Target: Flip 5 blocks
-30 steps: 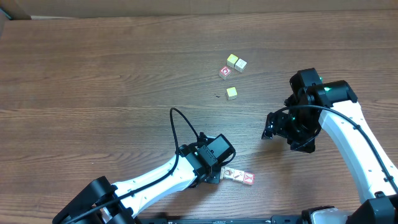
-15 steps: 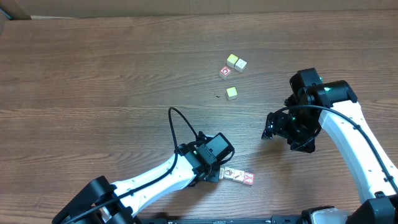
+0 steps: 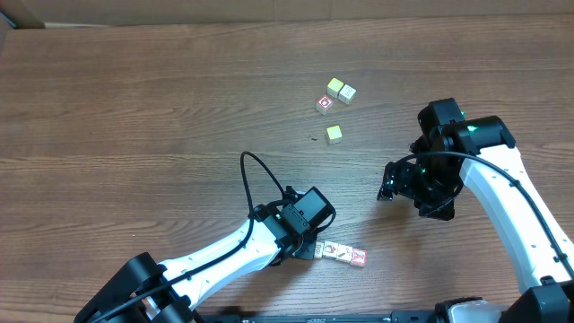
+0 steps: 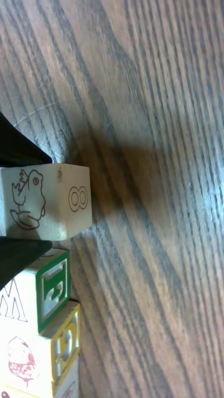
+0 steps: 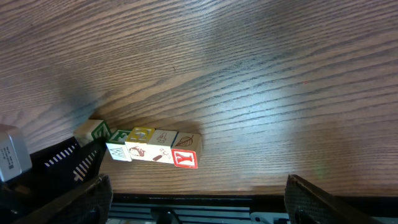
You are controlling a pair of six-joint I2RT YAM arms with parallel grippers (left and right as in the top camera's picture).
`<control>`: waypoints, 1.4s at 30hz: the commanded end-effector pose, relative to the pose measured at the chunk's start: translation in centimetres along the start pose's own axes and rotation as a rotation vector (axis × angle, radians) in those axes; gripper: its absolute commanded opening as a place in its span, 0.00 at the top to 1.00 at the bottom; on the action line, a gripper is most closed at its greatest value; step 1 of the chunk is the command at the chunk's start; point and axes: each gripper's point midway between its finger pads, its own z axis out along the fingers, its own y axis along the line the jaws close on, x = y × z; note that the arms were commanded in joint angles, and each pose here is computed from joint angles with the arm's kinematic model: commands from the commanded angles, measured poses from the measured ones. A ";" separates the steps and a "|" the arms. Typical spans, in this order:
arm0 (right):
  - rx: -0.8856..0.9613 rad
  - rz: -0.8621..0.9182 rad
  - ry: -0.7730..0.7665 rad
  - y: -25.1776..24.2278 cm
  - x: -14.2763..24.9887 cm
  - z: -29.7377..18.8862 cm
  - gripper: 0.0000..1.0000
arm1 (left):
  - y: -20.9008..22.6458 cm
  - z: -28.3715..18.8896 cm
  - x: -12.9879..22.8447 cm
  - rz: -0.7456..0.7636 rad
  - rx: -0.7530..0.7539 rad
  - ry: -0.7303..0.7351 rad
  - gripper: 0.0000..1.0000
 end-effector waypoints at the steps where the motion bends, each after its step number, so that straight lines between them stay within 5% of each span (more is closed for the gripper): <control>1: -0.022 -0.016 -0.034 0.5 -0.4 -0.9 0.11 | -0.2 0.2 0.1 0.022 0.014 0.015 0.73; 8: -0.021 -0.015 -0.033 0.5 -0.4 -0.9 0.10 | -0.4 -0.1 -0.1 0.033 0.016 0.012 0.61; 19: -0.022 -0.016 -0.036 0.5 -0.5 -0.9 0.10 | -1.2 -4.8 -2.9 0.045 0.011 -0.083 0.57; 21: -0.023 -0.017 -0.037 0.5 -0.5 -0.9 0.10 | -1.1 -5.7 -3.3 0.044 0.001 -0.098 0.62; 23: -0.023 -0.017 -0.037 0.5 -0.5 -0.9 0.10 | -0.2 -6.0 -3.6 0.040 -0.041 -0.116 0.91; 24: -0.023 -0.017 -0.037 0.5 -0.5 -0.9 0.10 | 0.4 -6.0 -3.6 0.034 -0.070 -0.118 0.96; 32: -0.022 -0.028 -0.037 0.5 -0.5 -0.9 0.10 | 6.5 -3.5 -2.8 -0.113 -0.204 -0.023 0.96; 42: -0.023 -0.028 -0.037 0.5 -0.5 -0.9 0.10 | 5.6 -0.3 -1.3 -0.045 -0.117 0.110 0.96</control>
